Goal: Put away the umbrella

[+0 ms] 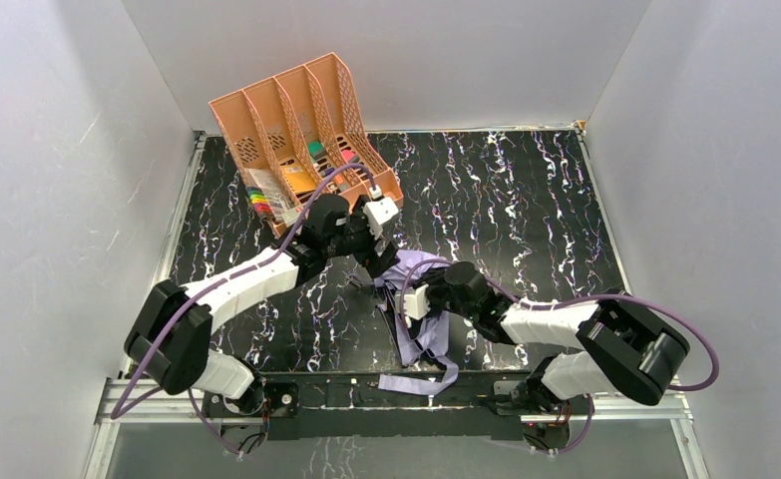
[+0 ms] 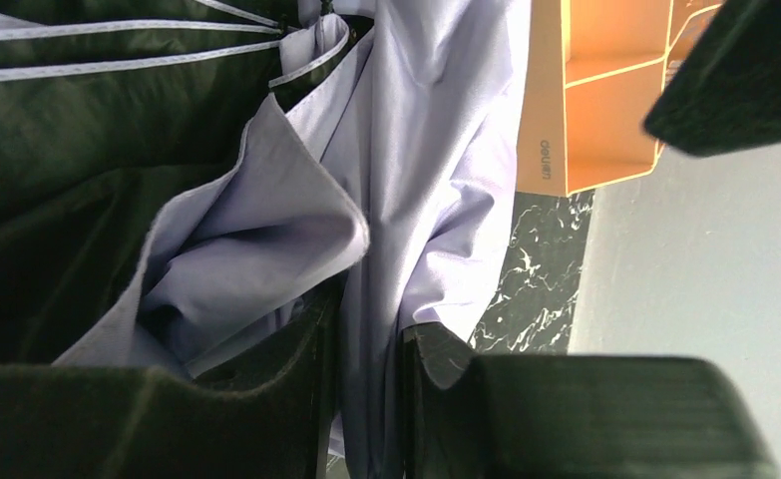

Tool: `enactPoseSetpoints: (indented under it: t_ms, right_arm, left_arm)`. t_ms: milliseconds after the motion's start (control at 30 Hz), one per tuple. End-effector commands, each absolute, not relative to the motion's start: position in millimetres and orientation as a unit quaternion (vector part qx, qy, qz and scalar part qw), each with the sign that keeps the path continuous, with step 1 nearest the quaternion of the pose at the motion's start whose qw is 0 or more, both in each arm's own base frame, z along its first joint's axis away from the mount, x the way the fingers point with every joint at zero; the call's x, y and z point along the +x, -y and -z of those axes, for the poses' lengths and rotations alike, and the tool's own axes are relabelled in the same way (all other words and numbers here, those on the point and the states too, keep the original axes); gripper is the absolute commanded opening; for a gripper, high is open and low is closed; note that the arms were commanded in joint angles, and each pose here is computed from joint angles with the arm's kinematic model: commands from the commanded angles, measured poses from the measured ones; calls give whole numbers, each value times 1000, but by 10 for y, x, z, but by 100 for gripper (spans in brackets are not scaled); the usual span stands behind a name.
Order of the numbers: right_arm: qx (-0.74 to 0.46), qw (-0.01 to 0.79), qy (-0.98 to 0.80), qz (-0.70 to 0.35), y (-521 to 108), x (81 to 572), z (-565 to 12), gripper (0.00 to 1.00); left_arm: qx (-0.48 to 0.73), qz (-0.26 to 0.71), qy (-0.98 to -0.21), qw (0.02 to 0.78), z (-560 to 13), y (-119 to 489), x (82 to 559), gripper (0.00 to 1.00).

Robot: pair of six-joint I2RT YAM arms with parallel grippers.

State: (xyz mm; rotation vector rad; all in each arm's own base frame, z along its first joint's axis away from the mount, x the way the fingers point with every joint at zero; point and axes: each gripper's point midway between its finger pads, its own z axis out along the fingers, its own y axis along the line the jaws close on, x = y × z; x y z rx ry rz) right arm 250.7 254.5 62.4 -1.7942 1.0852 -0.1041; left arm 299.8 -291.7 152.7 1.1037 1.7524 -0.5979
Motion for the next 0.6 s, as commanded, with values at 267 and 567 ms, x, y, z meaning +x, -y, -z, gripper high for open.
enactPoseSetpoints:
  t_ms: [267, 567]
  right_arm:
    - [-775, 470, -414, 83, -2369, 2372, -482, 18]
    - [-780, 474, -399, 85, -2373, 2334, -505, 17]
  left_arm:
    - [427, 354, -731, 397, -1405, 3009, 2816, 93]
    - [406, 396, -746, 349, -1231, 3036, 2875, 93]
